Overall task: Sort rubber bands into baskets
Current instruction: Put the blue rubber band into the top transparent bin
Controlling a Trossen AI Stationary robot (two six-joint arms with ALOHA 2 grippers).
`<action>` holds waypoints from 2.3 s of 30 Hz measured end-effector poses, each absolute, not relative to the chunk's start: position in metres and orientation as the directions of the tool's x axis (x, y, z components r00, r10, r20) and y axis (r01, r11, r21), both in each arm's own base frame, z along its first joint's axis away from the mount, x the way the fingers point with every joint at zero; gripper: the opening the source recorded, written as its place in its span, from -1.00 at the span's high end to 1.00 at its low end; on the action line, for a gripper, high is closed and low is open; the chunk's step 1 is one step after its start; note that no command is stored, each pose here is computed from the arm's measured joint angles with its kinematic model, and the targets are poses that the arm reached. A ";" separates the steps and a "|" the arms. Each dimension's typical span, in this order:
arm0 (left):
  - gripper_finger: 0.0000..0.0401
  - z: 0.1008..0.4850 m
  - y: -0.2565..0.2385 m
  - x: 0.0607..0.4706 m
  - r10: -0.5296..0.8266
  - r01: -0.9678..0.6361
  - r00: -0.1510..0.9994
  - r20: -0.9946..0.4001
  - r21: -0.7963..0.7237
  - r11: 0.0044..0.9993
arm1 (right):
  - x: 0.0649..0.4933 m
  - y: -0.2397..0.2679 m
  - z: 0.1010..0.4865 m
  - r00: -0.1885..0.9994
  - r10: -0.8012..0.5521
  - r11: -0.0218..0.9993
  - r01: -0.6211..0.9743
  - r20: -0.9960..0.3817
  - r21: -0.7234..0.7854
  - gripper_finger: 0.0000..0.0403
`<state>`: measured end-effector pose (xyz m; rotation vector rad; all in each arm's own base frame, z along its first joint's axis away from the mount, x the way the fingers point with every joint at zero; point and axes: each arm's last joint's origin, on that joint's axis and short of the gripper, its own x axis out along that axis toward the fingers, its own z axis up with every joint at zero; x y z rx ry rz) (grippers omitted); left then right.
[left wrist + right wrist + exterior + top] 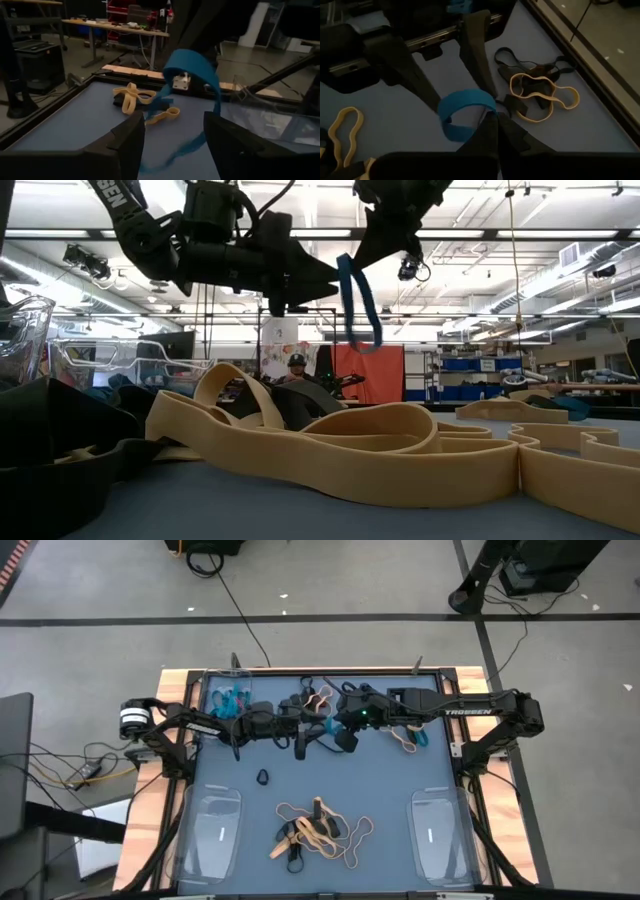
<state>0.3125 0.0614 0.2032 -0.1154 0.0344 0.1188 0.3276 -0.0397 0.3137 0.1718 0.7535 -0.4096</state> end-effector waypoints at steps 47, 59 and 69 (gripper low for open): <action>0.27 0.205 0.057 0.313 0.016 -0.018 0.999 -0.029 -0.062 0.998 | 0.338 -0.031 0.325 0.745 -0.340 0.921 0.388 -0.574 -0.043 0.98; 0.96 0.207 0.058 0.309 -0.022 0.016 0.998 -0.065 -0.096 0.995 | 0.338 -0.037 0.327 0.739 -0.399 0.917 0.331 -0.543 -0.223 0.65; 0.99 0.234 0.062 0.269 0.250 -0.281 0.928 -0.277 -0.079 0.956 | 0.323 -0.041 0.312 0.581 -0.423 0.906 0.294 -0.696 -0.305 0.66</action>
